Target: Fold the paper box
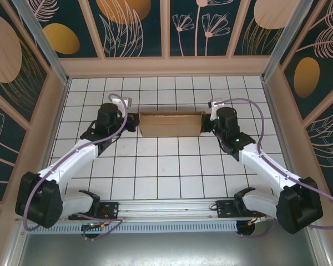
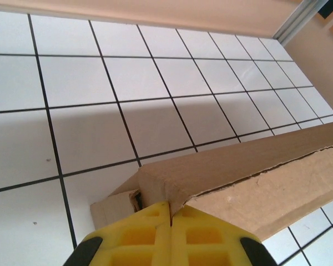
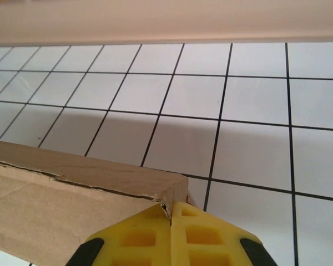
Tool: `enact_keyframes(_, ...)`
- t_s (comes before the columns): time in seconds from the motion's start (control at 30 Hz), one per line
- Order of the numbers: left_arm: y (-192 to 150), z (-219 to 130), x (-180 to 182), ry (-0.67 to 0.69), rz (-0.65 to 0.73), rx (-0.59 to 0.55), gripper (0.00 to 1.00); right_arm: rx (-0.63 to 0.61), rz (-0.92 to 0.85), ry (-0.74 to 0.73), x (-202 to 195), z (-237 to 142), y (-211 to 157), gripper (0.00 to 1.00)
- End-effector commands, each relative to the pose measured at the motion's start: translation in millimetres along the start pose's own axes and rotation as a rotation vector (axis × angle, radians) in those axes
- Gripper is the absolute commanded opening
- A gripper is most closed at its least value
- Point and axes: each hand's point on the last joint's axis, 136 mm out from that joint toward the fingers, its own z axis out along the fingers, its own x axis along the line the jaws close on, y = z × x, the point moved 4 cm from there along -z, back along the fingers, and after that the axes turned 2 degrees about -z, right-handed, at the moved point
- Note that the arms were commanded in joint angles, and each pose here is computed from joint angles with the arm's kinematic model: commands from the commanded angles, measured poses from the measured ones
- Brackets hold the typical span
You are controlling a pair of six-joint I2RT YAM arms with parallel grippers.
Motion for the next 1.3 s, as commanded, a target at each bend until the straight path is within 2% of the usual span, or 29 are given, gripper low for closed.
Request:
enact_keyframes(0.0, 0.0, 2.3, 5.5, 0.038, 0.021, -0.082, 0.00, -0.082, 0.037, -0.016, -3.4, -0.5, -1.2, 0.00)
enact_keyframes(0.13, -19.3, 13.3, 17.0, 0.091, -0.004, -0.027, 0.00, -0.054, 0.045, -0.029, -7.1, 7.1, -17.1, 0.00)
enact_keyframes(0.47, -42.7, 10.5, 27.1, 0.147, -0.006, -0.010, 0.00, -0.034, 0.040, -0.007, -5.2, 9.3, -27.5, 0.00)
enact_keyframes(0.83, -82.1, 17.2, 41.4, 0.237, 0.000, 0.072, 0.00, 0.093, 0.061, -0.043, -5.9, 25.8, -53.6, 0.01)
enact_keyframes(0.97, -82.9, 18.4, 44.8, 0.264, 0.011, 0.084, 0.00, 0.070, 0.044, 0.003, 1.6, 18.8, -39.0, 0.19)
enact_keyframes(1.13, -79.3, 19.4, 43.7, 0.270, 0.036, 0.093, 0.00, 0.001, 0.023, 0.110, 16.2, 2.0, -1.1, 0.45)
enact_keyframes(1.27, -78.1, 19.2, 42.2, 0.263, 0.050, 0.093, 0.00, -0.030, 0.004, 0.160, 20.0, -9.6, 19.9, 0.52)
